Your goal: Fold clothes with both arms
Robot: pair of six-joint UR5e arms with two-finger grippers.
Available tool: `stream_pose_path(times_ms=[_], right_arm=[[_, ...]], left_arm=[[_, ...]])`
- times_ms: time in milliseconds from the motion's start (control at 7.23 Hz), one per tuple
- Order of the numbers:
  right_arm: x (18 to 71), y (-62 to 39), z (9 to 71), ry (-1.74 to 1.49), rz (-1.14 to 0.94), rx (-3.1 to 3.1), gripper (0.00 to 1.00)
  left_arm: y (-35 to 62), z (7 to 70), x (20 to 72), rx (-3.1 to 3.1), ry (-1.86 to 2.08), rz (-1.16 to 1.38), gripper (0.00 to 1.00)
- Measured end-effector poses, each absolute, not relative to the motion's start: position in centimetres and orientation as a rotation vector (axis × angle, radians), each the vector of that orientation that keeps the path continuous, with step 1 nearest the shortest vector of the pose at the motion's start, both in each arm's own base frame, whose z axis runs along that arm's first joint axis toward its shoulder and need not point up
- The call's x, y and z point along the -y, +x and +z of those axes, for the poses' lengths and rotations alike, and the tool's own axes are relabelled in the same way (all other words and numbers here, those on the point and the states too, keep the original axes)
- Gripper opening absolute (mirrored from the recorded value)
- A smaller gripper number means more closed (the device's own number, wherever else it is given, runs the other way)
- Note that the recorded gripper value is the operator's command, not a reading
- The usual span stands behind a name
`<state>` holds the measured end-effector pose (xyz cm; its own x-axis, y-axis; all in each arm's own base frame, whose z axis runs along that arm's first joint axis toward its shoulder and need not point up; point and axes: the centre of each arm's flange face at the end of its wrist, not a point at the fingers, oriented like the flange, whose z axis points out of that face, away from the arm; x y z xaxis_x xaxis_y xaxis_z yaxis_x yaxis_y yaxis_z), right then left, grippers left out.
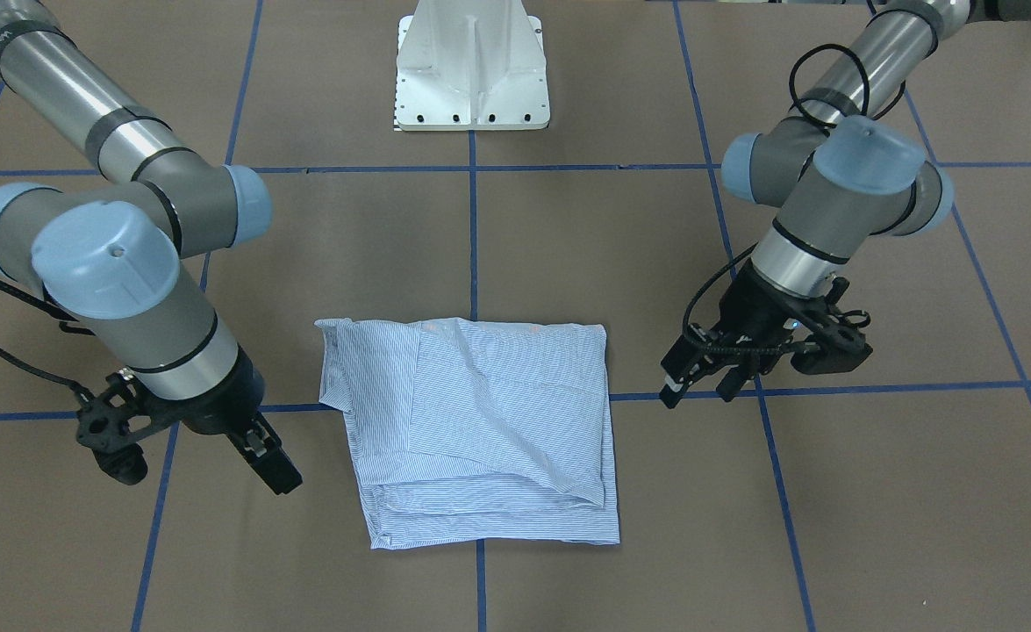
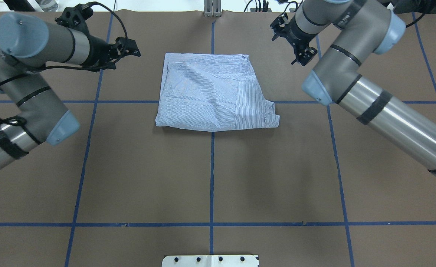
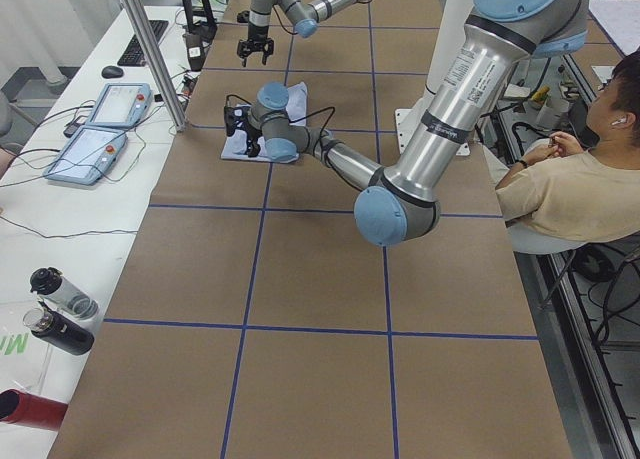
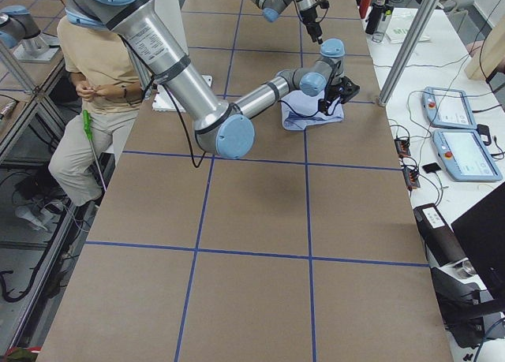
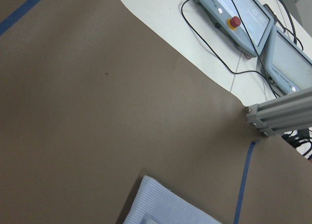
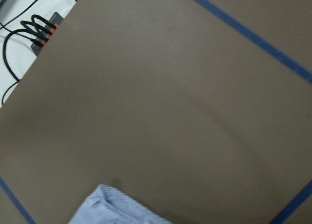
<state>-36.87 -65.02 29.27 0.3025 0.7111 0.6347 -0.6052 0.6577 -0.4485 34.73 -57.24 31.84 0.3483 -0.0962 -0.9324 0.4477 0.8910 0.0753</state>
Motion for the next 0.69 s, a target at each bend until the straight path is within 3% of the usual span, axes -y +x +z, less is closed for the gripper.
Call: stream_pose_path(times_ms=[277, 692], right_arm=[[61.2, -28.1, 35.0, -0.088, 0.691, 0.891, 1.00], [52.8, -16.0, 44.7, -0.032, 0.465, 0.858, 1.00]], left_arm=[[27.7, 36.2, 52.7, -1.066, 0.446, -0.102, 1.00], [14.7, 45.3, 50.7, -0.929, 0.530, 0.185, 1.00]])
